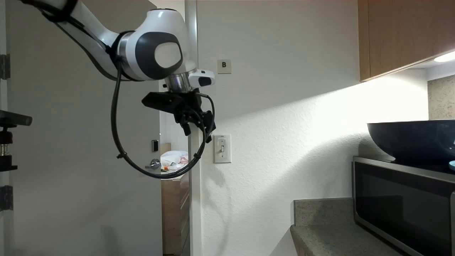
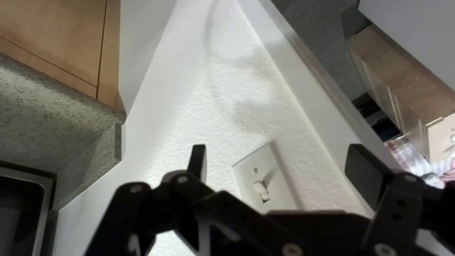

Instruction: Flip the wall switch on the right

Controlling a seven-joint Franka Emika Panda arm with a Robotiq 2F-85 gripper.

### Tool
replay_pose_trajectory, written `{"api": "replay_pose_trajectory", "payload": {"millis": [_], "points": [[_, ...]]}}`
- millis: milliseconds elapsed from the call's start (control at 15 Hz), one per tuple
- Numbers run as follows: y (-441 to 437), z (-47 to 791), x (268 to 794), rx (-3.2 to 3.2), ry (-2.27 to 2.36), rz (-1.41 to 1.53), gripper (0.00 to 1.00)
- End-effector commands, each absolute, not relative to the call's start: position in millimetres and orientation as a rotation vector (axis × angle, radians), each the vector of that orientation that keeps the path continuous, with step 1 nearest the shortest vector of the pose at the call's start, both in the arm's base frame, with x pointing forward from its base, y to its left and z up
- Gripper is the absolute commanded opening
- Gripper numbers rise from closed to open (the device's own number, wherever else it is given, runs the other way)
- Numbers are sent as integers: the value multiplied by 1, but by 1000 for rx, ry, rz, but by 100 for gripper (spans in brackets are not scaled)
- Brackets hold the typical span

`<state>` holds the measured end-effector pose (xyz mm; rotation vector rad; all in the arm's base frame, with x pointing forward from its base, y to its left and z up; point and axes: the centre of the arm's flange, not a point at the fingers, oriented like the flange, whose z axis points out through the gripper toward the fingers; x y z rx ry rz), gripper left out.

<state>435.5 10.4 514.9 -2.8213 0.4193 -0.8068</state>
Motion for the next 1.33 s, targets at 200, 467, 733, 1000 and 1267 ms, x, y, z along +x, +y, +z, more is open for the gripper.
{"api": "replay_pose_trajectory", "payload": {"millis": [200, 467, 733, 1000, 1267], "points": [[-24, 488, 461, -2830, 525, -768, 100], [-30, 483, 472, -2833, 542, -747, 100], [-26, 475, 487, -2815, 547, -792, 100], [-28, 455, 512, -2813, 574, -767, 100], [-34, 431, 535, -2835, 571, -707, 100]]}}
